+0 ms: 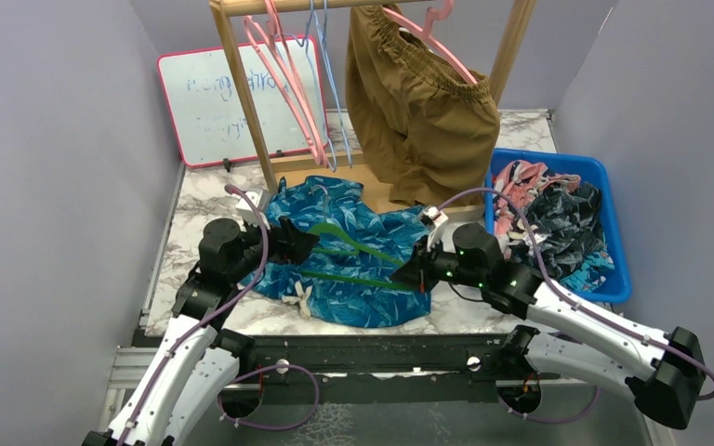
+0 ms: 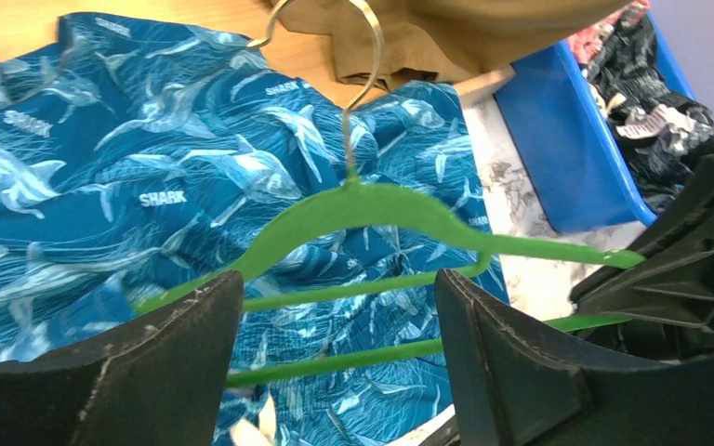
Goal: Remove the shorts from the hanger
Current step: Remove the shorts from the clothes rod.
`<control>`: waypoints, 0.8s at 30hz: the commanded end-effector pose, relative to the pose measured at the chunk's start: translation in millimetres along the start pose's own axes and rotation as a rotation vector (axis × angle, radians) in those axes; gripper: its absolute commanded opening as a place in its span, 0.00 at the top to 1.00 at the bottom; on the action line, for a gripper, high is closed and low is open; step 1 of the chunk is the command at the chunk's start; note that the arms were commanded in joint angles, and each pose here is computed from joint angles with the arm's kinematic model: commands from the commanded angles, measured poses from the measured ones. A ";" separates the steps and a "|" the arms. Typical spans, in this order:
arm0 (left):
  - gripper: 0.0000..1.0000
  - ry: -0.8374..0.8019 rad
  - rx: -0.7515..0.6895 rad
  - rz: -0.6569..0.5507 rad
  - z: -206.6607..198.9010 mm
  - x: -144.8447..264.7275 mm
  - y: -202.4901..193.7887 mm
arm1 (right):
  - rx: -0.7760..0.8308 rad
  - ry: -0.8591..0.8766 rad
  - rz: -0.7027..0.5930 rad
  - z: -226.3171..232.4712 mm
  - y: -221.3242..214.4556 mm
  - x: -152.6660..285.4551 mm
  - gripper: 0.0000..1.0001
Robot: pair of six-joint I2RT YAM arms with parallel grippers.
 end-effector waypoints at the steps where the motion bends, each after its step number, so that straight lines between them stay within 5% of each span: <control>1: 0.20 0.104 -0.022 -0.072 2.6 10.2 10.0 | -0.049 -0.129 -0.166 9.5 28.6 21.9 0.99; 8: 0.08 0.220 -0.006 -0.120 9.7 16.8 9.5 | -0.009 -0.200 -0.197 19.8 37.2 62.5 0.99; 24: 0.11 0.239 0.037 -0.033 15.1 5.4 0.5 | -0.014 -0.203 -0.367 39.1 48.0 122.4 0.99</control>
Point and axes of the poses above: each gripper's point midway between its finger pads, its own x axis back along the fingers, its own z axis along the line the jaws close on, y = z × x, the point moved 10 cm from there along x, back along the fingers, and after that the axes turned 5 degrees about -x, right-handed, at the moved point
